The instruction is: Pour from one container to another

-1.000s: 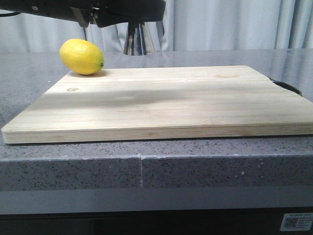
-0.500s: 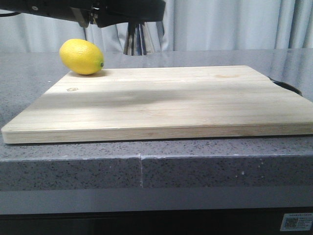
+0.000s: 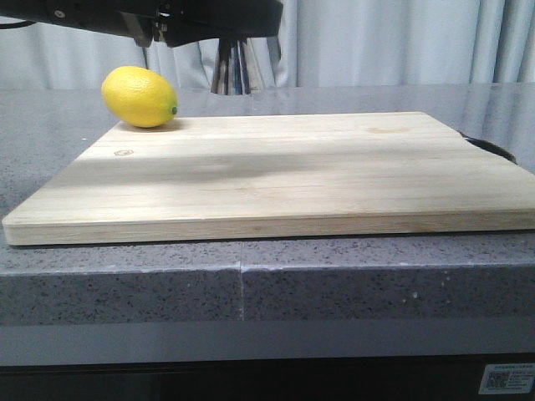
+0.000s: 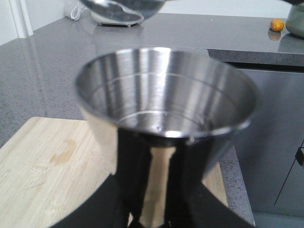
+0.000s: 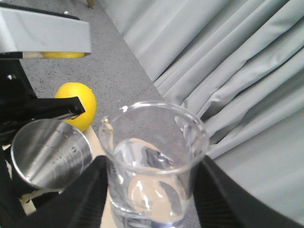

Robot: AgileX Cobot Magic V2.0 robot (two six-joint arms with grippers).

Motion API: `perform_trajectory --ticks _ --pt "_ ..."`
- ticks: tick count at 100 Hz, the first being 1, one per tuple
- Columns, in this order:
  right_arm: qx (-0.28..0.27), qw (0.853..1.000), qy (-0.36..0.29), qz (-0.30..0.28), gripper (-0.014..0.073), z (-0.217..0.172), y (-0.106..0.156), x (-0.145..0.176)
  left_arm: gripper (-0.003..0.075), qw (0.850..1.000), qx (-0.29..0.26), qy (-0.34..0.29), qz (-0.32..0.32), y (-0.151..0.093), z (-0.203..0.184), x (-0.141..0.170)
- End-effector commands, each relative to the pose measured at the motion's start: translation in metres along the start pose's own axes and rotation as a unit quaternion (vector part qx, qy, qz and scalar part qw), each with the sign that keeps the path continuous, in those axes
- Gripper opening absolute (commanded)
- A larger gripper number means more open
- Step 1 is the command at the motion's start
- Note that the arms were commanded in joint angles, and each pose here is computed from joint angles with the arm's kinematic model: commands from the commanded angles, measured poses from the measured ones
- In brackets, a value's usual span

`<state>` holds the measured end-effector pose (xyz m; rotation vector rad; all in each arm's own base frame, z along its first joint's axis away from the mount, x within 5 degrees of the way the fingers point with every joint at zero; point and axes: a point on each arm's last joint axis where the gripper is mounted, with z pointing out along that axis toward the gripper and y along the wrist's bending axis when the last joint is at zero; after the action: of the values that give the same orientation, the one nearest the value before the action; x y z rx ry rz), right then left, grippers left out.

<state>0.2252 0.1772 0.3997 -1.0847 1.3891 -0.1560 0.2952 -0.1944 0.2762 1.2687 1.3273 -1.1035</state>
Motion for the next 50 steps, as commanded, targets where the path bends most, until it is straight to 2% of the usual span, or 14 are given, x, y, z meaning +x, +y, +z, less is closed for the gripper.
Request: perform_trajectory --ticks 1,50 --pt "0.026 0.998 -0.049 -0.017 0.0206 -0.0146 -0.0152 -0.0179 -0.0019 0.997 0.033 -0.069 0.016 -0.0132 -0.0036 -0.0351" --pt "0.028 0.998 -0.048 -0.026 0.0206 -0.0146 -0.0155 -0.0177 -0.0019 0.997 0.035 -0.066 0.016 -0.0135 -0.0035 -0.0345"
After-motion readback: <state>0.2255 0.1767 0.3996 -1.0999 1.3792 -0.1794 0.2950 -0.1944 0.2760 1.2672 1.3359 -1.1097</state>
